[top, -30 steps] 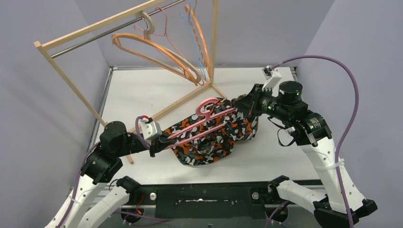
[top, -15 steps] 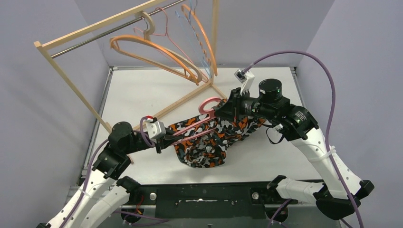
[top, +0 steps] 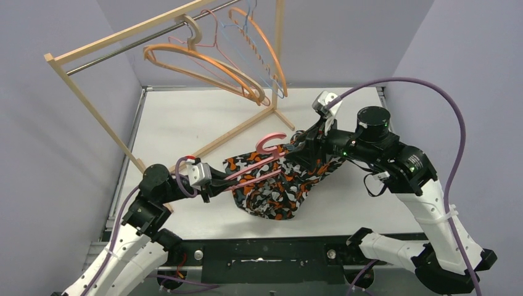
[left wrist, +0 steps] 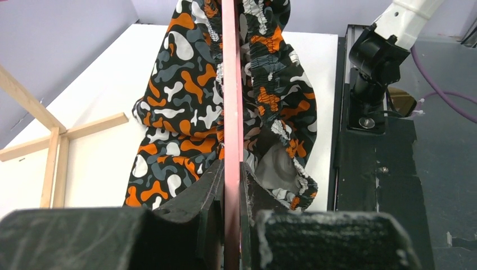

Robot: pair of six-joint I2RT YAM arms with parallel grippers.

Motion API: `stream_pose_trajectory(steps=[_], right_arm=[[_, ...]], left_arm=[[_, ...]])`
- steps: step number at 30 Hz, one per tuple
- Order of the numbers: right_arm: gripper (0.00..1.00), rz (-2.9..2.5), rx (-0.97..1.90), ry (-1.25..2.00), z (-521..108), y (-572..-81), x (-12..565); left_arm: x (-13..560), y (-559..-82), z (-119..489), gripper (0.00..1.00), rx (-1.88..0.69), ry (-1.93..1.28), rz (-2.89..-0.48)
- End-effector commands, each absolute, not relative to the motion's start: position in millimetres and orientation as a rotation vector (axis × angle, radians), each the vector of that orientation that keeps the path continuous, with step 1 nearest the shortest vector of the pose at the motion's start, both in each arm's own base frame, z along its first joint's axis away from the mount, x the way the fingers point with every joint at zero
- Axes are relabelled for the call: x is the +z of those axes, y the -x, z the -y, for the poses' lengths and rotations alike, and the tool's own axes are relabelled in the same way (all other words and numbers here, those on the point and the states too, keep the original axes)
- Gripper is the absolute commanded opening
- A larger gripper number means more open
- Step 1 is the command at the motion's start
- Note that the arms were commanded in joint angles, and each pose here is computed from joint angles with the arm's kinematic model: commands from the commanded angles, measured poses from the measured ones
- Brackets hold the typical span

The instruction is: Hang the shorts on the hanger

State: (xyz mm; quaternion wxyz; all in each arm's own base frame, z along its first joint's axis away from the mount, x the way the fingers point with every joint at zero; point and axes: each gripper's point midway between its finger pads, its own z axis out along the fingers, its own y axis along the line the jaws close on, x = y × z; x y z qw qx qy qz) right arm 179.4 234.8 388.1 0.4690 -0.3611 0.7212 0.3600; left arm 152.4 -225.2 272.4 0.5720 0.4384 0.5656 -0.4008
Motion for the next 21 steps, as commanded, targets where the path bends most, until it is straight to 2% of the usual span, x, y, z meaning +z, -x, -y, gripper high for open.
stream_pose_trajectory(steps=[1, 11, 21], right_arm=[[0.61, -1.610, 0.763, 1.068, -226.4, -174.2, 405.9], [0.57, -1.749, 0.618, 1.281, -217.2, -184.9, 361.3], [0.46, -1.713, 0.801, 1.399, -241.8, -166.1, 344.9]], left_arm=[[314.3, -143.3, 227.5, 0.00, -0.934, -1.046, -1.124], [309.7, -141.5, 228.1, 0.00, -0.934, -1.068, -1.119], [309.3, -141.3, 226.8, 0.00, -0.917, -1.070, -1.107]])
